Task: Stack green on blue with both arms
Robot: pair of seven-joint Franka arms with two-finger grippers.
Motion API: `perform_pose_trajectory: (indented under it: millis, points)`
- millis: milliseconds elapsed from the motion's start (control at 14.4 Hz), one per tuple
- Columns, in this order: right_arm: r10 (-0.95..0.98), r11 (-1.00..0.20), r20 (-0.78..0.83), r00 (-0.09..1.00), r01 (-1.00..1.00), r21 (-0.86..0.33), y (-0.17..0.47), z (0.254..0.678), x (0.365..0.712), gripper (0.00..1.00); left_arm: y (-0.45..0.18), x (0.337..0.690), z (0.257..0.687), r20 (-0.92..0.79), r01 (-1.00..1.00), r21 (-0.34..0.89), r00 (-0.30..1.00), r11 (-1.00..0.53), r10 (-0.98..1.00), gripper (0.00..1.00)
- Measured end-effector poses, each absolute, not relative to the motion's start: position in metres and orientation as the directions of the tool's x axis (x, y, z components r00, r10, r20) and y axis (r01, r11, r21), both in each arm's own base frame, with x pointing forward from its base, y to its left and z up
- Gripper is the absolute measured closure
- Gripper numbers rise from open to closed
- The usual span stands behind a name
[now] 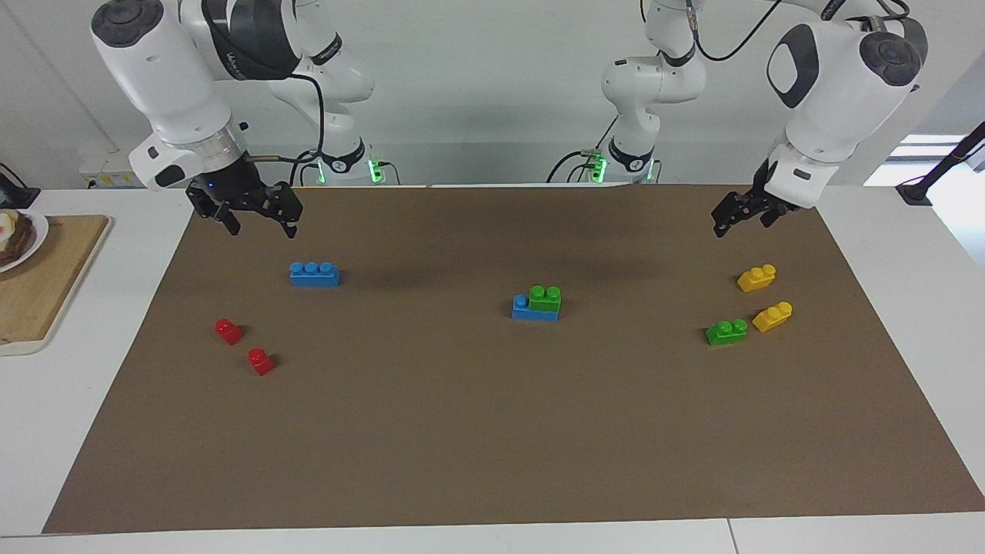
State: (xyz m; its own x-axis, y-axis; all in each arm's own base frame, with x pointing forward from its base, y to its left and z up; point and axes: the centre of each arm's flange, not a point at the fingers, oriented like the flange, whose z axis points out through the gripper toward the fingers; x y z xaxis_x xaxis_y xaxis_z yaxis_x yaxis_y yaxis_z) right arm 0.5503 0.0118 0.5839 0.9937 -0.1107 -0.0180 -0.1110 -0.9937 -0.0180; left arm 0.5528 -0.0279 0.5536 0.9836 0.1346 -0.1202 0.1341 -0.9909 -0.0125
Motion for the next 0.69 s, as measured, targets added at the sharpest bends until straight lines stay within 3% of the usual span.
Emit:
perform_pose_trajectory:
  millis: [693]
  points:
    - [-0.121,-0.993,-0.024,0.992,-0.121,0.012,-0.005,0.584,0.548,0.0,-0.027,0.557,0.56,-0.129,0.049,-0.002,0.99,-0.999,0.049,0.0]
